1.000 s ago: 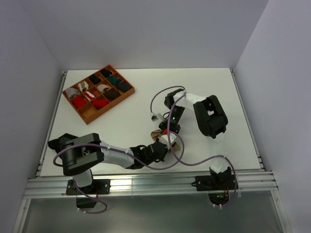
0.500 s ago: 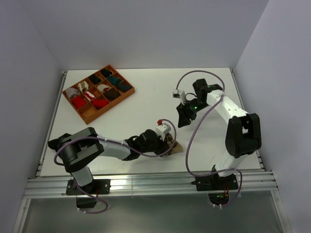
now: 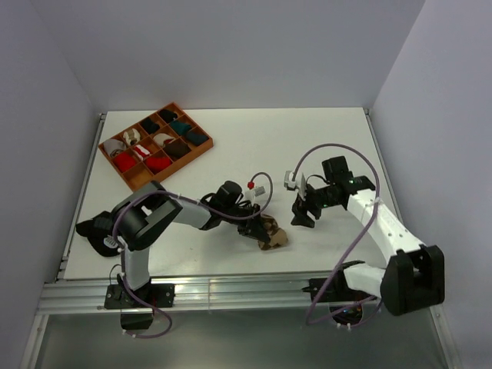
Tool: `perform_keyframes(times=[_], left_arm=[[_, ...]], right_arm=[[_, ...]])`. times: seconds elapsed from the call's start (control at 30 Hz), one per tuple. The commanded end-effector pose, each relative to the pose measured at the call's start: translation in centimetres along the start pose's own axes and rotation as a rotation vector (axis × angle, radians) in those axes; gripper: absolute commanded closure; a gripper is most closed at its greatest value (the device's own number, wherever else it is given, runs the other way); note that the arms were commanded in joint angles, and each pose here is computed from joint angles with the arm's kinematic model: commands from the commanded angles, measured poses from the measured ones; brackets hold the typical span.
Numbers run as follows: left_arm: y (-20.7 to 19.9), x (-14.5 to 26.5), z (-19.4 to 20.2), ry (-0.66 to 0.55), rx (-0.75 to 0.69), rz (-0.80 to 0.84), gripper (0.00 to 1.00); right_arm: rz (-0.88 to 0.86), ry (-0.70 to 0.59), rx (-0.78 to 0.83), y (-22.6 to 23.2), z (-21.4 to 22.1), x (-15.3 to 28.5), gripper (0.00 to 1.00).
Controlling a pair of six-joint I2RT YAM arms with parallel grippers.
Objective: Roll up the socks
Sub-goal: Roll the sock at the center of the board.
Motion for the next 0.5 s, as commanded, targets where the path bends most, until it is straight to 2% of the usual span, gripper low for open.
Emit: perform_keyframes(times=[0.0,0.17,0.23,0.47], left_arm=[[1.2,-0.2,2.7,0.215,0.212,0.002,1.0],[1.4,-0.5,1.3,0.21,0.261,0.01,1.0],[1.6,-0.4,1.1,0.213,0.282,0.002,1.0],[2.1,-0.6,0.1,0.193,0.304,-0.019,0.99]], right_arm=[[0.054,-0.099,0.219,0.7,-1.1,-0.2,0.27],[0.092,-0.08,0.349,3.1,-0.6,-2.5,0.23],[0.079,-0.036,0.4,4.0,-0.4,-3.6,0.23],[0.01,0.069,0.422,4.7,0.9,-6.2,0.23]])
Point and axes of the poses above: each gripper's point midway between its finger pads, its own x axis back along the fingers, its own y axis along the line the jaws close on, z = x × y, the point moved 10 cm from there along x, back along the fingers, and after that the axes turned 6 degrees about -x, right-handed, at the moved point
